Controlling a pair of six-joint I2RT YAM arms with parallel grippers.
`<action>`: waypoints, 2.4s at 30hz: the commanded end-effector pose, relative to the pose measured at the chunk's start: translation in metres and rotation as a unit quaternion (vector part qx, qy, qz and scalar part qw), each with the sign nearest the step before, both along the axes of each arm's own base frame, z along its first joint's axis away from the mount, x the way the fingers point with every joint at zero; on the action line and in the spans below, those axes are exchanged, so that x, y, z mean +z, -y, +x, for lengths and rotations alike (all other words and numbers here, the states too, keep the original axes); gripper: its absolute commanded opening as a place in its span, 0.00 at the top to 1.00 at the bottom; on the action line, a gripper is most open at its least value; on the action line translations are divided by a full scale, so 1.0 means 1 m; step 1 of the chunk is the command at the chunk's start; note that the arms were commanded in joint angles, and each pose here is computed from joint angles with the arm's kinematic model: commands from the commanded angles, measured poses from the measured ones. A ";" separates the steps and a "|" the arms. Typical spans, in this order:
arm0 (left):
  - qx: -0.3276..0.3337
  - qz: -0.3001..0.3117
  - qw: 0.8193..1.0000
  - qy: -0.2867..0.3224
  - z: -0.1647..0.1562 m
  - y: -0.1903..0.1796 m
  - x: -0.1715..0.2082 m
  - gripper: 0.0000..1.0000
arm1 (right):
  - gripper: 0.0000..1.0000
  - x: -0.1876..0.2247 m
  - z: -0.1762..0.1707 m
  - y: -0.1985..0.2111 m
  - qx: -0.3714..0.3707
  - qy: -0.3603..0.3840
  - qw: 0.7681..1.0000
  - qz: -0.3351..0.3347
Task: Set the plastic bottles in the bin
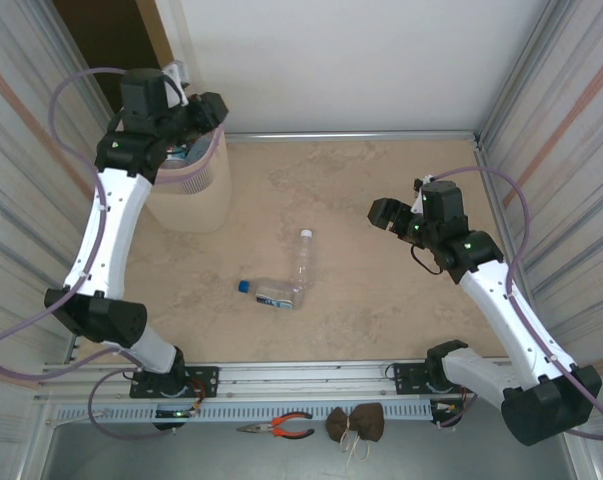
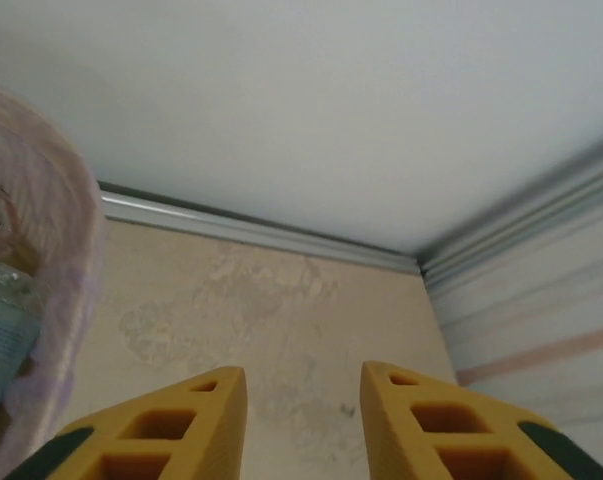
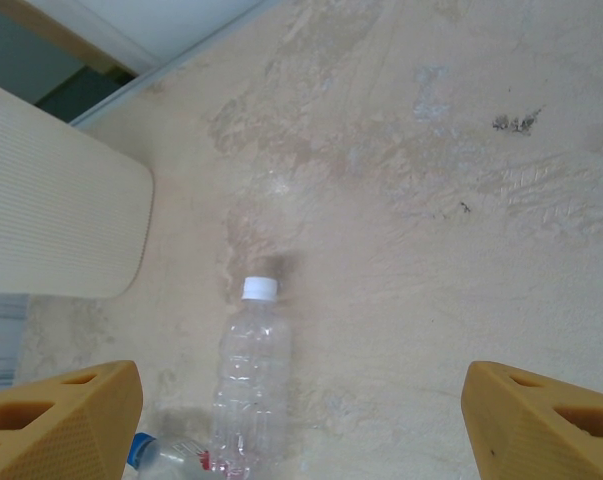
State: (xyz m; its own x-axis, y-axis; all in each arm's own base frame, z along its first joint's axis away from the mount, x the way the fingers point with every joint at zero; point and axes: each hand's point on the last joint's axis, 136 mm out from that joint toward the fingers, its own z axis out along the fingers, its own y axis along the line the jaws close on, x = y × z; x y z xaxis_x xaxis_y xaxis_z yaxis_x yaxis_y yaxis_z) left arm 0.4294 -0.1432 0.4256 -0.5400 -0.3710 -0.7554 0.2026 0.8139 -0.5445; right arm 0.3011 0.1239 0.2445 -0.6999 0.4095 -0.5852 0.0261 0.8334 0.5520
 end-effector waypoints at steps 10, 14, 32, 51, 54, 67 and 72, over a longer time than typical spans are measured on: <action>-0.018 0.151 0.982 -0.115 -0.096 0.023 -0.111 0.54 | 0.18 0.006 0.007 -0.001 0.007 0.008 1.000 -0.009; 0.026 0.116 0.979 -0.166 -0.123 0.014 -0.157 0.53 | 0.18 0.003 0.008 -0.004 0.014 0.001 1.000 -0.004; 0.228 -0.119 0.903 -0.344 -0.194 -0.019 -0.334 0.40 | 0.18 -0.006 0.011 -0.016 0.030 -0.015 0.999 0.009; 0.225 -0.227 0.863 -0.391 -0.189 0.010 -0.386 0.41 | 0.18 -0.014 0.011 -0.015 0.025 -0.024 0.999 0.004; 0.220 -0.230 0.863 -0.392 -0.187 0.013 -0.387 0.44 | 0.18 -0.014 0.012 -0.015 0.025 -0.024 0.999 0.004; 0.218 -0.233 0.867 -0.384 -0.183 0.013 -0.388 0.60 | 0.18 -0.015 0.014 -0.016 0.024 -0.027 0.999 0.003; 0.217 -0.235 0.868 -0.379 -0.182 0.013 -0.386 0.64 | 0.18 -0.014 0.013 -0.015 0.023 -0.025 0.999 0.002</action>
State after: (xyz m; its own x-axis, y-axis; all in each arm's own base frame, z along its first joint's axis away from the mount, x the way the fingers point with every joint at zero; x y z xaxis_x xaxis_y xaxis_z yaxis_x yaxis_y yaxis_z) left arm 0.2504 -0.1588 0.0447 -0.5532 -0.8317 0.0480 -0.6230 0.3748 -0.6866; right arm 0.3115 0.1375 0.2195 -0.7620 0.3705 -0.5311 0.0243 0.8359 0.5483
